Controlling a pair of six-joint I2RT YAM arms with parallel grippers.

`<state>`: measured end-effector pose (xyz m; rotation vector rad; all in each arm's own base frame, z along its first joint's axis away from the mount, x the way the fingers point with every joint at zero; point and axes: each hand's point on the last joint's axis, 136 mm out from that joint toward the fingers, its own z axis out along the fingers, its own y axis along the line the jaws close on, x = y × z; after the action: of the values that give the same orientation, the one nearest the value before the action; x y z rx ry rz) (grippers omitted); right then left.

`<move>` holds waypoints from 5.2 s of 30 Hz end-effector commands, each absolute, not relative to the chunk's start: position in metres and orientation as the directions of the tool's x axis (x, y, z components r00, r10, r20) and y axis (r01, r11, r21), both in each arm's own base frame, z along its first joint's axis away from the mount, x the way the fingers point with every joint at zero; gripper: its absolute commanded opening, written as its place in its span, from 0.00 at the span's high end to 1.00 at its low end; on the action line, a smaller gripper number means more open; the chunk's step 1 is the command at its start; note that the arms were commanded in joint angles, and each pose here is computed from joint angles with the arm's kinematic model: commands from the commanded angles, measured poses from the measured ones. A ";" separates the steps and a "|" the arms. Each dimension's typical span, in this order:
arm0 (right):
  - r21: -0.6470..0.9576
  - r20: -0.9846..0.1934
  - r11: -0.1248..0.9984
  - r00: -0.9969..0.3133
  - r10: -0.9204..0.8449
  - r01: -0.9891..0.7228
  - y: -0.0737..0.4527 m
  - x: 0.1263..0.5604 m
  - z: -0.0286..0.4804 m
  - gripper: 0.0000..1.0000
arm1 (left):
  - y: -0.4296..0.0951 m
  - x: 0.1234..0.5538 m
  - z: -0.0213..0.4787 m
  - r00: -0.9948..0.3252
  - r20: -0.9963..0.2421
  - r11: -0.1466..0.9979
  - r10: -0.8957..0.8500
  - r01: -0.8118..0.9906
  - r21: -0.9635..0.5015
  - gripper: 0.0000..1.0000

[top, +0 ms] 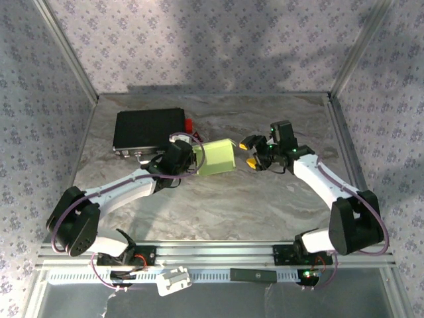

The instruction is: Fold the paper box

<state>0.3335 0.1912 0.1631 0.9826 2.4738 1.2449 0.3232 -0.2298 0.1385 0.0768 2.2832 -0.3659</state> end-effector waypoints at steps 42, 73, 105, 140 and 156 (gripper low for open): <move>0.809 0.173 0.404 -0.830 0.529 0.426 0.255 0.377 0.168 0.46 | -0.250 0.326 0.169 -0.643 -0.763 0.933 -0.070 0.228 -0.277 0.98; 0.725 0.035 0.592 -0.877 0.479 0.353 0.250 0.358 0.110 0.63 | -0.265 0.322 0.108 -0.645 -0.761 0.891 -0.069 0.303 -0.338 0.98; 0.599 -0.084 0.739 -0.894 0.440 0.307 0.224 0.334 0.085 0.68 | -0.255 0.265 0.097 -0.742 -0.664 0.900 -0.096 0.220 -0.375 0.52; 0.497 -0.158 0.832 -0.917 0.366 0.246 0.210 0.332 0.080 0.70 | -0.244 0.339 0.099 -0.903 -0.429 0.894 -0.007 0.186 -0.407 0.41; 0.430 -0.221 0.884 -0.927 0.303 0.186 0.201 0.330 0.096 0.68 | -0.237 0.330 0.142 -0.859 -0.511 0.903 -0.045 0.184 -0.389 0.34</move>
<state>0.3312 0.2044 0.0831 0.4186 2.7745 0.6393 0.3233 -0.2386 0.1099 0.1035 2.6089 -0.5851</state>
